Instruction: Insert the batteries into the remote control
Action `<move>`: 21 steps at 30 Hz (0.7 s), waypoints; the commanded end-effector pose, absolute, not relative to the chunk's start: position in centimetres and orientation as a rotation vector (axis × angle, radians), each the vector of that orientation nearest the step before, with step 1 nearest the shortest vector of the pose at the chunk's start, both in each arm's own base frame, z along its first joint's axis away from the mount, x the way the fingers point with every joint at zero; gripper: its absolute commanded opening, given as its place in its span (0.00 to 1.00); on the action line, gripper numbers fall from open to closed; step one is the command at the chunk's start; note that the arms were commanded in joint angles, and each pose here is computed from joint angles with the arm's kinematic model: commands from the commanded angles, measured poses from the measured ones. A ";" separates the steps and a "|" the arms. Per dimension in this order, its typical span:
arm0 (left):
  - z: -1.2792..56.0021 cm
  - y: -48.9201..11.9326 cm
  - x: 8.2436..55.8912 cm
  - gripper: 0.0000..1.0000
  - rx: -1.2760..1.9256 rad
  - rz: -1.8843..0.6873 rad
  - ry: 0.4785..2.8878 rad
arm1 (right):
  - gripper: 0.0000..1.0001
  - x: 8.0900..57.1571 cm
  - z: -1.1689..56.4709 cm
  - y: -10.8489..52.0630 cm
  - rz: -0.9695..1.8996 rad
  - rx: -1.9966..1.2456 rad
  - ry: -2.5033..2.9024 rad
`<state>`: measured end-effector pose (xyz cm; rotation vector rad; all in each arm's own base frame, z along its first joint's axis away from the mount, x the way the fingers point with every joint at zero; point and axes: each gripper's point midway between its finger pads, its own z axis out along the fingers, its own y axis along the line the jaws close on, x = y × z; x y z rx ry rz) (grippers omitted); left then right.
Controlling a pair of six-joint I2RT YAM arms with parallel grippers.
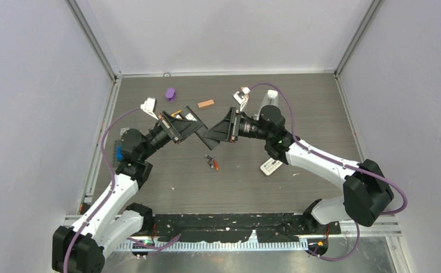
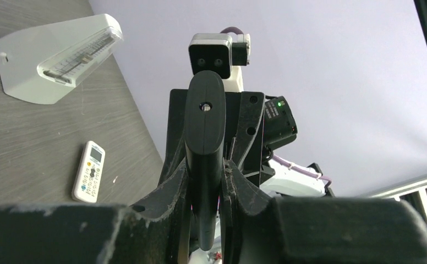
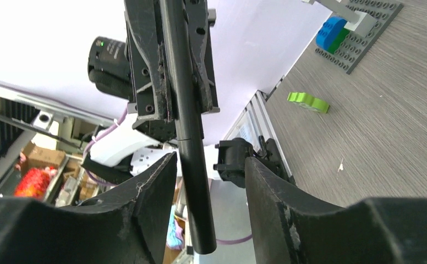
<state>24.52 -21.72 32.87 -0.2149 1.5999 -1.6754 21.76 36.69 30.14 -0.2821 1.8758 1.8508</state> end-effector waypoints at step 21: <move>35.7 -19.3 25.9 0.00 -0.472 -1.750 1.393 | 0.20 22.1 26.1 37.5 1.838 -0.087 2.017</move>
